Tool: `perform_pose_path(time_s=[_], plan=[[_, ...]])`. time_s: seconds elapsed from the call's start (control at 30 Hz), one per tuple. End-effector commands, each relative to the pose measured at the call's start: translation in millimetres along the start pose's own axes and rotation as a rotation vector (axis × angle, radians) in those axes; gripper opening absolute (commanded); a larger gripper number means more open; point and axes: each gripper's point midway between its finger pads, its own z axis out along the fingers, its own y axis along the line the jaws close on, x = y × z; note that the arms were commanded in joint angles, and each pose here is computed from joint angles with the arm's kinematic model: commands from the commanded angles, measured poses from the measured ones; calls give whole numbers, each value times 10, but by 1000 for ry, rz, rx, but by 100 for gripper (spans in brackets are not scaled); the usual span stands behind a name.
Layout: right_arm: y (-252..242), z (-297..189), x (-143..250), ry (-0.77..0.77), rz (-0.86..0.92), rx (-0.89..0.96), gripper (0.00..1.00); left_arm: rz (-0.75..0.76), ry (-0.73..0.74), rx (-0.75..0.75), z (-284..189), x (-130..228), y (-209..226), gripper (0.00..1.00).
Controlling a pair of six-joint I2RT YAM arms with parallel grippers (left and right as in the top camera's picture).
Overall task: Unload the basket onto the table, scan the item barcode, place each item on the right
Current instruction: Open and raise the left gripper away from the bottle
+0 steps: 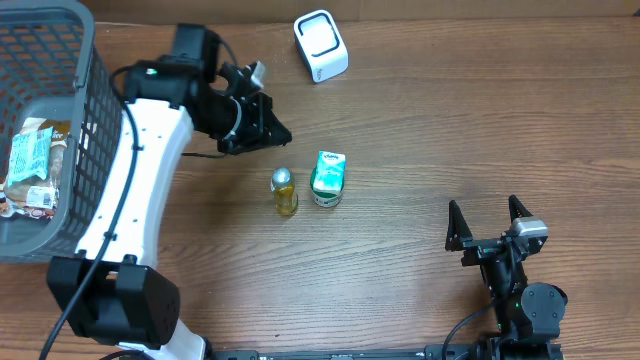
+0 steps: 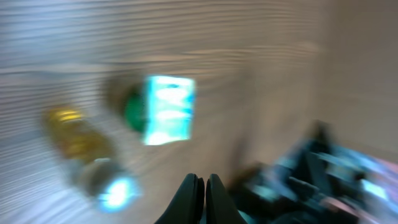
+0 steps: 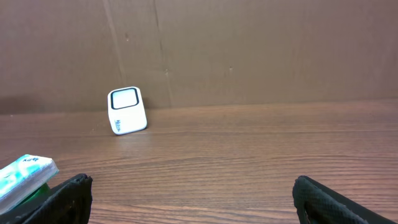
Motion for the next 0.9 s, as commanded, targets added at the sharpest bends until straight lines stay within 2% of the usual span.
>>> perform_pose_path(time_s=[0.0,0.13,0.2,0.3,0.5,0.57,0.63,0.87], plan=[[-21,1,23,-2,0,8,100,63,46,475,-355,74,-681,4],[-21,1,24,-2,0,8,100,-1,99,742,-689,117,-990,7],[-21,1,23,-2,0,8,100,-69,141,792,-758,135,-1055,8],[-21,1,23,-2,0,8,100,-192,192,782,-758,132,-1055,11],[-21,1,23,-2,0,8,100,-338,253,767,-759,130,-1054,15],[-21,1,23,-2,0,8,100,-347,254,766,-762,127,-1051,12],[-21,1,23,-2,0,8,100,-347,255,766,-762,128,-1050,4],[-21,1,23,-2,0,8,100,-350,255,764,-759,127,-1048,4]])
